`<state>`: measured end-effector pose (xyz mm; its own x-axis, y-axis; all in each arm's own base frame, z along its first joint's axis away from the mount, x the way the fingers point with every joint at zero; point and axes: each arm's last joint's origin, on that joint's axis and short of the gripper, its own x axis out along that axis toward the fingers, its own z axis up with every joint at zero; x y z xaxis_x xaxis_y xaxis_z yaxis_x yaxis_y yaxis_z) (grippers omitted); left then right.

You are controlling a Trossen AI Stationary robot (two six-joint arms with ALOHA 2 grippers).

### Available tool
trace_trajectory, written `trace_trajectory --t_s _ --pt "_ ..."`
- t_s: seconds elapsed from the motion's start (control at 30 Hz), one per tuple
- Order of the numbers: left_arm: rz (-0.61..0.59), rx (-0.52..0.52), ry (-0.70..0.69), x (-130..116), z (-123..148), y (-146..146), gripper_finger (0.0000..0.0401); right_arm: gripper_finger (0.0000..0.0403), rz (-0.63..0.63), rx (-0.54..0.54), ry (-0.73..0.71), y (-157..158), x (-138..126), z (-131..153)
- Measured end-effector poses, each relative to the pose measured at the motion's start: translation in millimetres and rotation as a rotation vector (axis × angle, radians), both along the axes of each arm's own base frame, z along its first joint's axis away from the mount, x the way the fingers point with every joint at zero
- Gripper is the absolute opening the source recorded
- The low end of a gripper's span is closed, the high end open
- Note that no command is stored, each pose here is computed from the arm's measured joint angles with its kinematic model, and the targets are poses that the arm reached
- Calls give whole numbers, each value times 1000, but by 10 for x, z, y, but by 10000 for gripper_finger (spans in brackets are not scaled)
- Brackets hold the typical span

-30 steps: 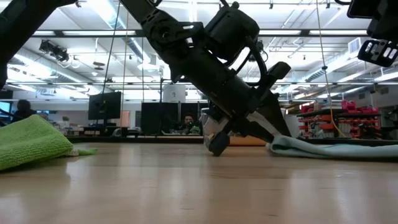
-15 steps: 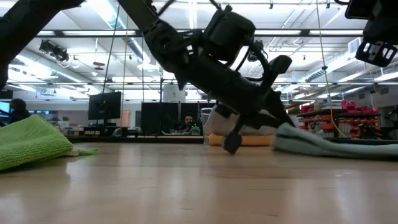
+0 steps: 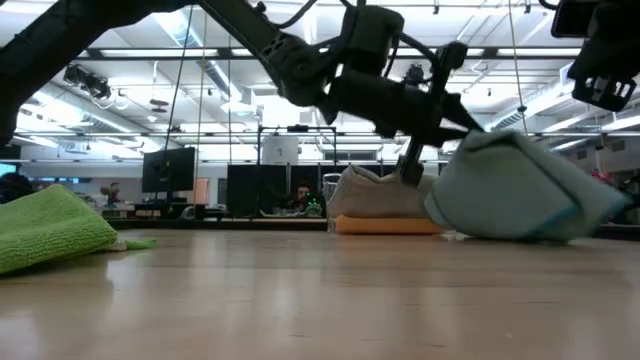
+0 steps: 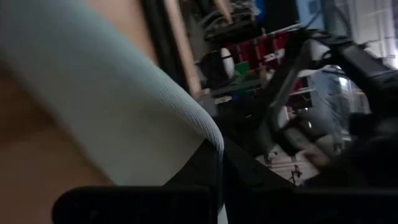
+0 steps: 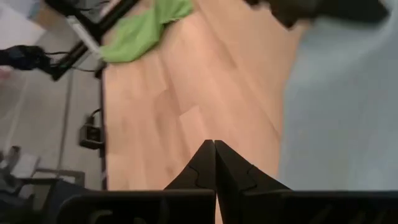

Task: Fold microfiber towels
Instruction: Put the blue microfiber cloth into the transparent bin

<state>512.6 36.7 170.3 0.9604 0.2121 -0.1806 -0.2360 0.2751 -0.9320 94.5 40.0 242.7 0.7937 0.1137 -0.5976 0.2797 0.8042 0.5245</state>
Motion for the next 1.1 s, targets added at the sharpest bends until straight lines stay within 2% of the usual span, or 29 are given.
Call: trace_trajectory --t_s 0.2,0.43,0.7,0.9,1.1 --pt "-1 59 11 86 257 240 10 2 -46 -8 91 -34 -58 -72" --pt "-1 125 -37 130 594 559 10 1 -40 9 80 -24 -46 -60" --pt "-2 224 -86 120 1068 960 10 0 -94 -9 63 -40 -41 -57" --pt "1 269 -116 34 1427 1285 10 0 -111 -23 55 -46 -40 -56" --pt "45 282 -109 -174 1686 1767 10 0 -113 -25 54 -47 -40 -56"
